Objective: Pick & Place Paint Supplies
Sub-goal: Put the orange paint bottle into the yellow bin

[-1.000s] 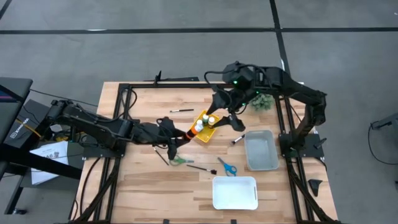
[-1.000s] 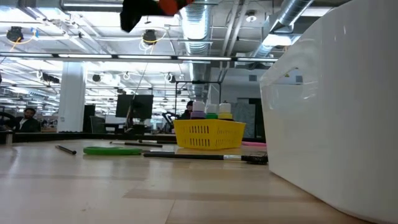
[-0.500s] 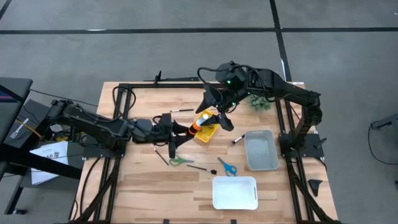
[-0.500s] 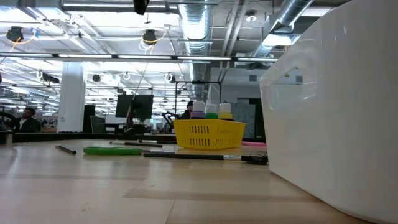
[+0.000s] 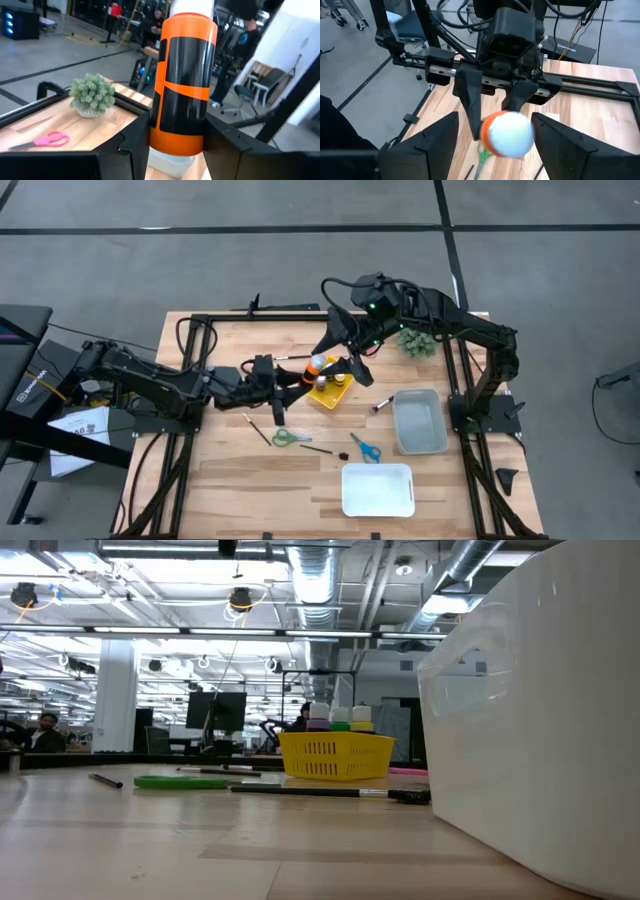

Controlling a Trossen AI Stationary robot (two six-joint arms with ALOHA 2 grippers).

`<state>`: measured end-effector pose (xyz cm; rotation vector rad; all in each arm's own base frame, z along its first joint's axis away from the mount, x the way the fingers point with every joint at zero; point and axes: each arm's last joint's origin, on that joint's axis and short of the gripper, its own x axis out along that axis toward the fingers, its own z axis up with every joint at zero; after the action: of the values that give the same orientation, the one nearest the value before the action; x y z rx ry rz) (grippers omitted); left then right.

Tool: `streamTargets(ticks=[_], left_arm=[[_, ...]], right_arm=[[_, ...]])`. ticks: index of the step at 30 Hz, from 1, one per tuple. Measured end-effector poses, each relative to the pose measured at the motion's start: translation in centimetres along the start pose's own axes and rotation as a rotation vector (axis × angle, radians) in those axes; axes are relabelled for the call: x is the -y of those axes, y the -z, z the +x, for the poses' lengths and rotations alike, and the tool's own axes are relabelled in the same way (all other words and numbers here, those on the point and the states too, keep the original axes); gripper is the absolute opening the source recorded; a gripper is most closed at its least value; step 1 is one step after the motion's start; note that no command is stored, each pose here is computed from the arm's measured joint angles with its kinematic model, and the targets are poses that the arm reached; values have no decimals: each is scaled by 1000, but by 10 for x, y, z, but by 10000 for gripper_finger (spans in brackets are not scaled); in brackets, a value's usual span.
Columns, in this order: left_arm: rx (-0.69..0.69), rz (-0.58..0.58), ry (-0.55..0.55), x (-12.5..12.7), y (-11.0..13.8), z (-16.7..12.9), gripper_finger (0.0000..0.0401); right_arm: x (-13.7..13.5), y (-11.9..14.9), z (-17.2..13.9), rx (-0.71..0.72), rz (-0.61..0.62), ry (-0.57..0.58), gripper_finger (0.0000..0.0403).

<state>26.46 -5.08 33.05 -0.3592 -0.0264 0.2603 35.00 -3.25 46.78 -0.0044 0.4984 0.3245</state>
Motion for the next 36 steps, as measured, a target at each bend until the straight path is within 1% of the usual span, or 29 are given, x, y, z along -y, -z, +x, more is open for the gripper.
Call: streamTargets(ticks=[4, 11, 24, 32, 36], left_arm=[[30, -15, -5, 1, -3, 0, 145], [33, -10, -5, 1, -3, 0, 145], [61, -23, -9, 1, -6, 0, 145], [62, -24, -11, 1, -6, 0, 145], [64, -25, -10, 1, -6, 0, 145]], right_arm=[[3, 0, -1, 3, 13, 8, 244], [5, -3, -2, 33, 18, 18, 244], [8, -2, 3, 33, 18, 18, 244], [9, -5, 1, 62, 25, 26, 244], [10, -5, 1, 62, 26, 27, 229]])
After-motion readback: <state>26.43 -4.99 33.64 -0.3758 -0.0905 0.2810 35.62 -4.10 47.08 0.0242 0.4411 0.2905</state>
